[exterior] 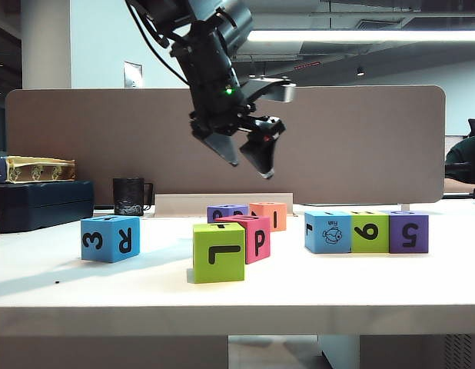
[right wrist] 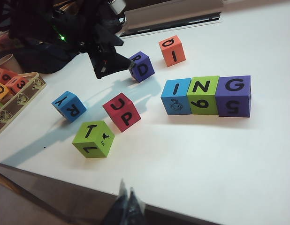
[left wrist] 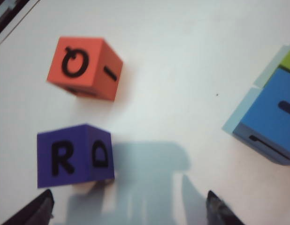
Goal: Select the appropriate blocks from the scattered letter blocks on the table and arrange them in a row to spell out "TURING".
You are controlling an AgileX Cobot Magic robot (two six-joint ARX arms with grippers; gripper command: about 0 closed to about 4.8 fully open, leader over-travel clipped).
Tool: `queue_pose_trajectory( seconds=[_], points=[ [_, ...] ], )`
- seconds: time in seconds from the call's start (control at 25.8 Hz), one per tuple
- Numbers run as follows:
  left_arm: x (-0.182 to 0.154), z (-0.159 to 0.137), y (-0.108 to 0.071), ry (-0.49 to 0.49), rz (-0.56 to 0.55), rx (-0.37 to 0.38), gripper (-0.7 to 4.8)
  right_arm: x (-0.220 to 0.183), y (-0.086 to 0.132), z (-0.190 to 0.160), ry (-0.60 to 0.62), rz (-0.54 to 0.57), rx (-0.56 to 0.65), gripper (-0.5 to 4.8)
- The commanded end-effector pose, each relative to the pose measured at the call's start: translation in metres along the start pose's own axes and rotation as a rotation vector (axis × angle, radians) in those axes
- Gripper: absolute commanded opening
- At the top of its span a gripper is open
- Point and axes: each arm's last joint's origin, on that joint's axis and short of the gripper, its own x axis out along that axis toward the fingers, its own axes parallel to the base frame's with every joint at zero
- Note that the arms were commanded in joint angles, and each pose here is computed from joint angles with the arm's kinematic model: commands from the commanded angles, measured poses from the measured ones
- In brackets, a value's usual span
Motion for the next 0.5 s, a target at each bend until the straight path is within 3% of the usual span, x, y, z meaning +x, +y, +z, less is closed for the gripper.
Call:
queue_pose_trajectory(
  seconds=[0.04, 0.31, 0.43, 0.5],
  points=[
    [-0.018, 0.005, 0.002, -0.007, -0.005, -0.122, 4.13, -0.001, 0.001, 0.003, -0.019, 0.004, -0.013, -0.01],
    [-0.018, 0.007, 0.014, -0.069, 0.031, -0.113, 3.98, -0.001, 0.001, 0.003, -0.024, 0.004, -0.016, -0.01],
    [-0.009, 0.004, 0.033, -0.131, 0.06, -0.233, 3.99, -0.001, 0.001, 0.003, -0.024, 0.005, -0.016, -0.01],
    [-0.004, -0.003, 0.051, -0.173, 0.016, -0.3, 4.0, -0.001, 0.001, 0.003, -0.023, 0.005, -0.016, -0.01]
  ],
)
